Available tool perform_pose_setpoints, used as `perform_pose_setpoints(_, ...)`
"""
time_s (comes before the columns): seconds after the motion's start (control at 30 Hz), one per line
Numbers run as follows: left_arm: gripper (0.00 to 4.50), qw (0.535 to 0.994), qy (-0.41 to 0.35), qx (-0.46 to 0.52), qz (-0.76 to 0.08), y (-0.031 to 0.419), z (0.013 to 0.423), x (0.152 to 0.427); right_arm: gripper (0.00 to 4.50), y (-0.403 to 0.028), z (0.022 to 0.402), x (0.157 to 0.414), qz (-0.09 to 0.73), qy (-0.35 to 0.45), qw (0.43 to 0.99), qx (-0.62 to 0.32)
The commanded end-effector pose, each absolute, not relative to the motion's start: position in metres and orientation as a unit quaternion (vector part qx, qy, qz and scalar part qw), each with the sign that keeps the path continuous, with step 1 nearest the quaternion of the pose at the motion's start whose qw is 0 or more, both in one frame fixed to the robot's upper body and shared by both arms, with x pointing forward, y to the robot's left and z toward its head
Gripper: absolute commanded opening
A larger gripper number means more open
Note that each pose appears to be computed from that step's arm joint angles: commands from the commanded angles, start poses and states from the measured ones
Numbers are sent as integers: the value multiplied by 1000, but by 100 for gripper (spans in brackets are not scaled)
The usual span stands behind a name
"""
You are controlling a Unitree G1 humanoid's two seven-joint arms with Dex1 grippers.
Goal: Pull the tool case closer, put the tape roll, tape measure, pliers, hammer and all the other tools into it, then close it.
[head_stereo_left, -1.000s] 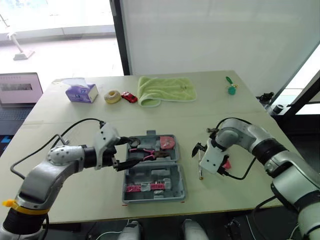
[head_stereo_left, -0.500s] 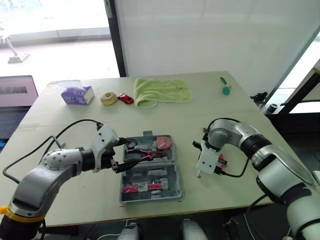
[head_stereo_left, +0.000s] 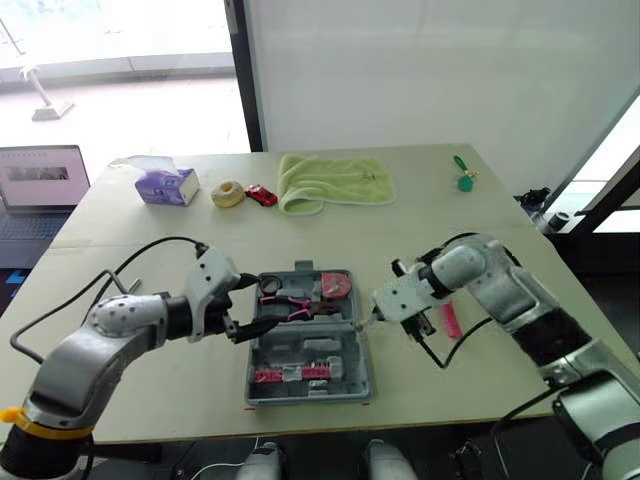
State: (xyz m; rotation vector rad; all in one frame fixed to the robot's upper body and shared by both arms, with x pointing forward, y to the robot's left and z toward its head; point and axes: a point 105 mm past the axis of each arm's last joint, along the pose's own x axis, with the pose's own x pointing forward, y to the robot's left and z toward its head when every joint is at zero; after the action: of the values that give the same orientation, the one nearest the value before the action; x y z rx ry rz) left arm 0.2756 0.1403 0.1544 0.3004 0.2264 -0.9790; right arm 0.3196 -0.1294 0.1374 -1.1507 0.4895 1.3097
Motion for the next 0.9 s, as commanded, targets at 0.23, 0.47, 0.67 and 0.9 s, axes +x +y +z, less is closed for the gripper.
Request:
perform_pose_setpoints(0.23, 450, 842, 51, 132, -520, 129, 177, 271, 2, -167, 97, 305, 285, 454, 844, -34)
perform_pose_setpoints(0.47, 450, 836, 50, 138, -528, 124, 178, 277, 2, -187, 65, 312, 146, 467, 872, -11)
perform_pose_setpoints(0.67, 450, 835, 53, 145, -529, 123, 175, 280, 47, -177, 60, 311, 138, 453, 880, 22)
perform_pose_setpoints(0.9, 450, 831, 58, 154, -532, 124, 172, 280, 392, -176, 88, 312, 139, 391, 910, -19)
